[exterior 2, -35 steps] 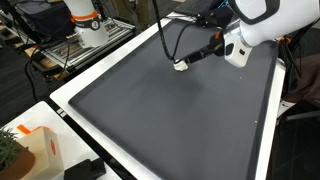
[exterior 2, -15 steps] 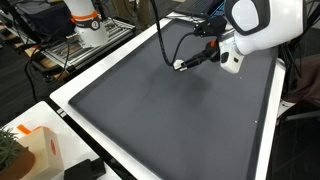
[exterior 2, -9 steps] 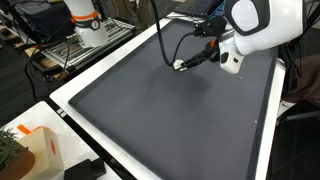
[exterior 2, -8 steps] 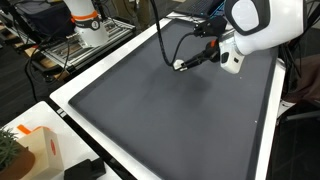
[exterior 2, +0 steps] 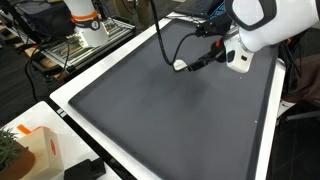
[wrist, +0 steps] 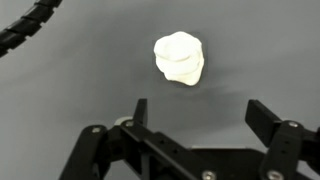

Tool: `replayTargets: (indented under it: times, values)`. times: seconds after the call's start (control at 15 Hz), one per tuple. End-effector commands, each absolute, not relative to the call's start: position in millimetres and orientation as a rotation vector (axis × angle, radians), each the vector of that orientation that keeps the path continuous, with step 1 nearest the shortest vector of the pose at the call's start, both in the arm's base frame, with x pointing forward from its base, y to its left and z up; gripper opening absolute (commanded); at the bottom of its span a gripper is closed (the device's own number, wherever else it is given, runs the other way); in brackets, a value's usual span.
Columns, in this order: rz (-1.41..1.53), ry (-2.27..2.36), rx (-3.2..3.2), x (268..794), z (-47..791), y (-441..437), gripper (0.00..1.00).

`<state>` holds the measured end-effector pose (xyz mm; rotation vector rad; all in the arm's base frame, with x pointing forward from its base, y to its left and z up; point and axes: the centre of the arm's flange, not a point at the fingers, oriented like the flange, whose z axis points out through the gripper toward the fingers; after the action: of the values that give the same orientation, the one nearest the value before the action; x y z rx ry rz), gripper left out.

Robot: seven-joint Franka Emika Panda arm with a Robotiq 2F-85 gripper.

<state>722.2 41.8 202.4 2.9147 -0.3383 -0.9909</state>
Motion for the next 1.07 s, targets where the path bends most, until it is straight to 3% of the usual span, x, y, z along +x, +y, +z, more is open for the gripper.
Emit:
replayTargets:
  times: [0.0, 0.67, 1.0]
  values:
    - [-1.048, -0.316, 2.963, 647, 207, 32, 1.00]
    - [-0.994, -0.465, 3.019, 639, 220, 43, 1.00]
    - [-0.925, -0.288, 3.019, 617, 230, 45, 1.00]
